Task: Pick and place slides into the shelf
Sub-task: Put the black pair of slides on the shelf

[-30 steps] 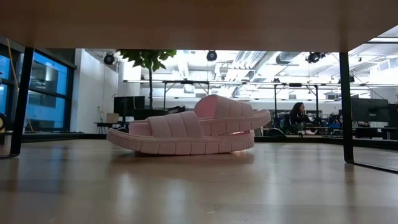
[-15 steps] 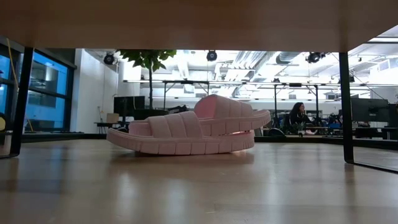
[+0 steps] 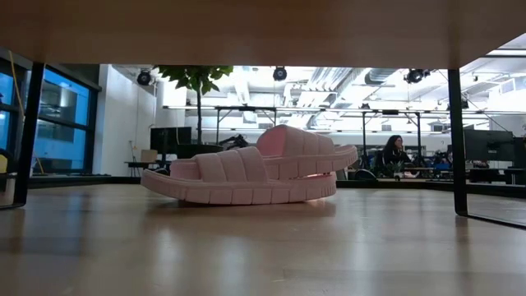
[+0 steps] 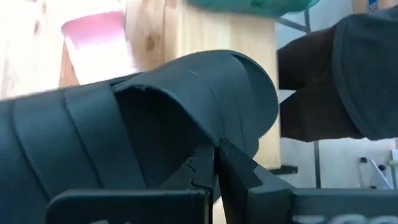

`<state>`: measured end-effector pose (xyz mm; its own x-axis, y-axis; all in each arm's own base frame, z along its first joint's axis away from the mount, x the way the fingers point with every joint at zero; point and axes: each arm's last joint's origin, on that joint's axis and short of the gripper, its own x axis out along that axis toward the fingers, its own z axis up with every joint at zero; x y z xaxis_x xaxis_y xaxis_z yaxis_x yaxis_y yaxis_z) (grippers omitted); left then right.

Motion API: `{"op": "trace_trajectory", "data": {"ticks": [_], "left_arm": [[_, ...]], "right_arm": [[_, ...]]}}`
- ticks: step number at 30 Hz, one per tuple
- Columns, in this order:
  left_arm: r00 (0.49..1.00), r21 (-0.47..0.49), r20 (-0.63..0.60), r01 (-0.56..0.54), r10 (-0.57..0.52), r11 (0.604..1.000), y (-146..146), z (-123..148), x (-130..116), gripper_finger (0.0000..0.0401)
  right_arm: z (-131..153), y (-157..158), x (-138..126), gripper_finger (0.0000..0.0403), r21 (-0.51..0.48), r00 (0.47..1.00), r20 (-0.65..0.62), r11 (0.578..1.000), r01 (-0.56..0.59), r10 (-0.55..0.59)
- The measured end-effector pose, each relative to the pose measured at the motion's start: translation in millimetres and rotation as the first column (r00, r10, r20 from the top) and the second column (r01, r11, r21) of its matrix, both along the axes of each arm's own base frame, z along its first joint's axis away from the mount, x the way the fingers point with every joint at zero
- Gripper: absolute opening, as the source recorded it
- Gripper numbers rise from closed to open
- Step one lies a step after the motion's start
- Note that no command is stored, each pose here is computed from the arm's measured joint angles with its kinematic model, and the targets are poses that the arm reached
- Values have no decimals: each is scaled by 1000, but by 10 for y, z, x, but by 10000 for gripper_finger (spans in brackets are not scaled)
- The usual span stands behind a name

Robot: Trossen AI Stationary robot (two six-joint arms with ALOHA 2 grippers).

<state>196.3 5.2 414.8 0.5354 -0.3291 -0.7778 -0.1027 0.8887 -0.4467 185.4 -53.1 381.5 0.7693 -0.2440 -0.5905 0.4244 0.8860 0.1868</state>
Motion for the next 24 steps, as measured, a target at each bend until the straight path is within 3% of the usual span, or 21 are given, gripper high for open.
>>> {"op": "trace_trajectory", "data": {"ticks": [9,15,24], "left_arm": [[997,48,-27,73,-72,996,-104,233,259,0],[982,64,-96,170,-163,983,-213,277,503,0],[974,76,-79,218,-212,973,-327,311,807,0]], "right_arm": [[-3,2,0,0,-2,1000,-5,1000,-9,9],[-4,3,-1,0,-9,1000,-8,1000,-16,16],[-32,11,-21,0,-7,998,-46,999,-35,35]]}}
